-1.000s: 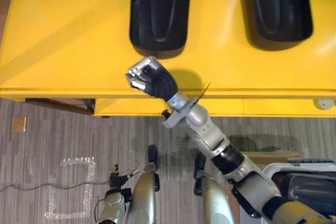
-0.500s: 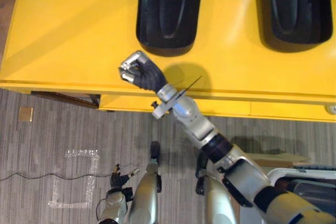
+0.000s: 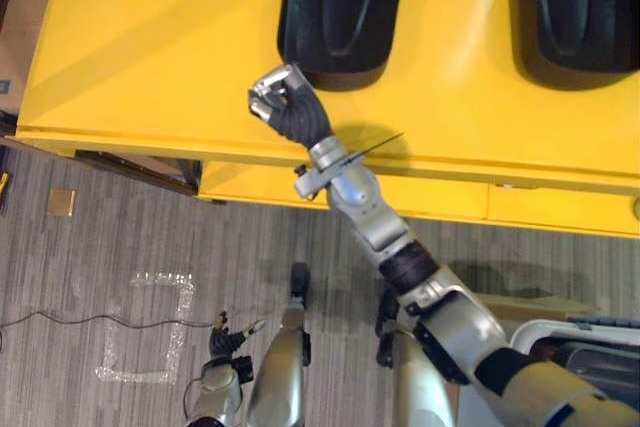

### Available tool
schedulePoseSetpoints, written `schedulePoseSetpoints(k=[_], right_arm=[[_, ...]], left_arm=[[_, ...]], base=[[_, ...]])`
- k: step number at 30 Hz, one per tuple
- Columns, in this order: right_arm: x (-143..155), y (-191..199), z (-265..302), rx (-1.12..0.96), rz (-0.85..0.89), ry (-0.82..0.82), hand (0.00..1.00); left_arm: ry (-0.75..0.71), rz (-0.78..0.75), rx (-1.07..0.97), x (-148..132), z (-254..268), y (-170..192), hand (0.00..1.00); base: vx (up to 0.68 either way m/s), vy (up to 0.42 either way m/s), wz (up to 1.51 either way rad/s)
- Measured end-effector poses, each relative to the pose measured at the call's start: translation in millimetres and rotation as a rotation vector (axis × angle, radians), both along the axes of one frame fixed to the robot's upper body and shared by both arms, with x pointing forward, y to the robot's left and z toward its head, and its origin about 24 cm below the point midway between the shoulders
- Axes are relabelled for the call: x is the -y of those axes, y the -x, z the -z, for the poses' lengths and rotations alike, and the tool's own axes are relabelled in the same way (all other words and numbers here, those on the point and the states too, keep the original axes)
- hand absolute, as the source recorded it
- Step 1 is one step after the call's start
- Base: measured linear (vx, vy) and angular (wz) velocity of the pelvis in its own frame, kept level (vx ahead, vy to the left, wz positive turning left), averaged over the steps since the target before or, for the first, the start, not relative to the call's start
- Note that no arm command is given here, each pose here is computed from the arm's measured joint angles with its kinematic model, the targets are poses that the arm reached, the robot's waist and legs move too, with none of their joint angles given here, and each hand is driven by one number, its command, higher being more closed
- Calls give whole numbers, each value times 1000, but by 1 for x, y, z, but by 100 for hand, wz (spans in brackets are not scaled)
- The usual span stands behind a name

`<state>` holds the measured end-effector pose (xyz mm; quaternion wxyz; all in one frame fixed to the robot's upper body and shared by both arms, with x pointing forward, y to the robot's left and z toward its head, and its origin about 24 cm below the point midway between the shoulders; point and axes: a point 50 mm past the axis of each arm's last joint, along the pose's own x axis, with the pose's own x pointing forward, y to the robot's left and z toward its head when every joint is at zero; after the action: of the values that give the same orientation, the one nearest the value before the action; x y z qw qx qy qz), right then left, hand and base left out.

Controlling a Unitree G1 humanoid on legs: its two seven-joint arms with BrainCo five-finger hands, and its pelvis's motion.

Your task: Walk over and take plastic housings, then place them on the shelf

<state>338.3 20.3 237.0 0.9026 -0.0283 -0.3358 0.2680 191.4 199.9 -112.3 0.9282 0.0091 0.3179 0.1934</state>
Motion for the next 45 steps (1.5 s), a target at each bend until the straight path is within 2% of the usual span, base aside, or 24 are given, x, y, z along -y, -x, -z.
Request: schedulePoseSetpoints(k=[13, 26, 28, 31, 33, 35, 37, 40, 45], right_arm=[[23, -25, -27, -1, 134, -64, 100], [41, -44, -56, 23, 248, -39, 100], [48, -46, -59, 42, 286, -22, 100], [61, -45, -70, 83, 319, -31, 100], [73, -38, -81, 140, 341, -27, 100], [102, -18, -86, 252, 380, -63, 100], [119, 2, -91, 341, 398, -105, 100], [129, 47, -88, 492, 352, -189, 100], [152, 92, -72, 595, 323, -316, 100]], left_arm=[[-4, 17, 4, 2, 0, 3, 0], [2, 51, 17, 6, 0, 6, 0], [11, 84, 9, 13, 2, 8, 0], [0, 86, 29, 11, -2, 2, 0], [21, 85, 31, 18, -2, -2, 0], [35, 70, 21, 20, 0, 0, 0], [41, 63, 21, 20, 1, 0, 0], [45, 29, 6, 15, 3, 5, 0], [29, 22, 24, 9, 0, 3, 0]], base=[[-34, -7, 12], [-62, 12, 12], [-71, 0, -6], [-67, 44, 22], [-46, 54, -4], [1, 43, -8], [91, 27, 3], [53, -16, -22], [63, -67, -38]])
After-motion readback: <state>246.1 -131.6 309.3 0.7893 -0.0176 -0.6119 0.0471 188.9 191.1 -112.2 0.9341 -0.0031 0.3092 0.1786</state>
